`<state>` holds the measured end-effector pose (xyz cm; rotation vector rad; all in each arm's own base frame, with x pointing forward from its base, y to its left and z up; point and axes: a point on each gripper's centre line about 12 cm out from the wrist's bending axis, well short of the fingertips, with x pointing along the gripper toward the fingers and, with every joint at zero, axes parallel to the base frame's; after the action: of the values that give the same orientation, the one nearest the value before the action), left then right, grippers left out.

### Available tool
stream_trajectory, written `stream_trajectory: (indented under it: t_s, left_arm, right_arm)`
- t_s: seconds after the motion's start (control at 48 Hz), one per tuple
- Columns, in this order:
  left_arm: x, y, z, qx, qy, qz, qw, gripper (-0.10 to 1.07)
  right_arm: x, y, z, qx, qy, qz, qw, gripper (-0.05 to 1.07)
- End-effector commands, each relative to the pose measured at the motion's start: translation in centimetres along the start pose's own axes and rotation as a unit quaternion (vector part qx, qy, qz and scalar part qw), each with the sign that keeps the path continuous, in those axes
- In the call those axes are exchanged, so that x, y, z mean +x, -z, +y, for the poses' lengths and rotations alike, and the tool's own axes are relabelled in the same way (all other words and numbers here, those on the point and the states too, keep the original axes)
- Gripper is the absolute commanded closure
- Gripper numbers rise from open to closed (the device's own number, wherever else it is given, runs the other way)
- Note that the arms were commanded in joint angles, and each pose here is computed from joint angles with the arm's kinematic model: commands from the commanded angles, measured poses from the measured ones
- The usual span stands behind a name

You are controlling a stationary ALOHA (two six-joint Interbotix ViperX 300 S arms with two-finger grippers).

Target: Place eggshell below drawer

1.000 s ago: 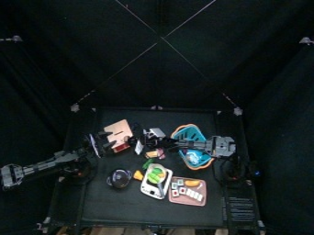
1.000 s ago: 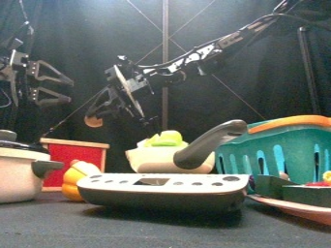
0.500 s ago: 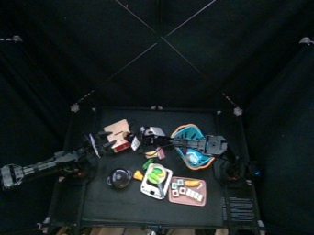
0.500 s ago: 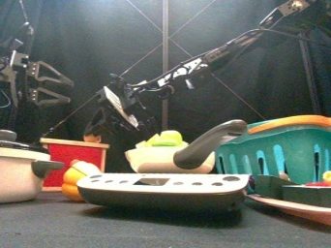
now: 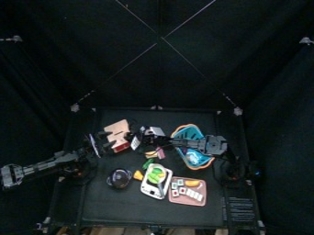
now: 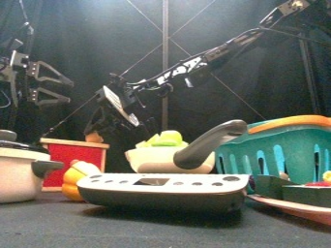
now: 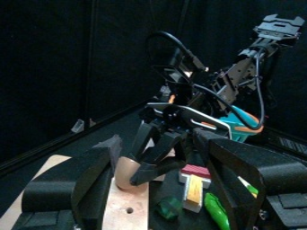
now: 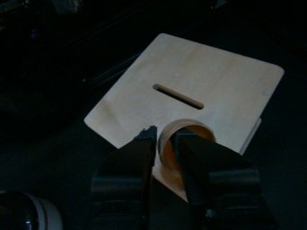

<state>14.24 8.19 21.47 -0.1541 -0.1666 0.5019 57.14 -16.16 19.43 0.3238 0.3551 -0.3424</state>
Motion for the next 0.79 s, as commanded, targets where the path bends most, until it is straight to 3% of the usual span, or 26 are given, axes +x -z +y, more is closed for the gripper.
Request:
stream_trajectory:
  t_s: [0.0, 0.146, 0.771]
  left_arm:
    - [0.2, -0.4, 0.0, 0.000, 0.000, -0.006, 1.0000, -0.01]
    - [0.2, -0.4, 0.0, 0.000, -0.001, -0.006, 1.0000, -0.01]
    - [0.2, -0.3, 0.0, 0.000, -0.001, -0.004, 1.0000, -0.01]
  right_arm:
    - [-0.9, -2.6, 0.7, -0.002, -0.005, -0.027, 0.9996, 0.33]
    - [-0.9, -2.4, 0.9, -0.002, -0.006, -0.025, 0.9997, 0.26]
    - [-1.5, -3.5, 3.7, -0.017, -0.025, -0.039, 0.9988, 0.25]
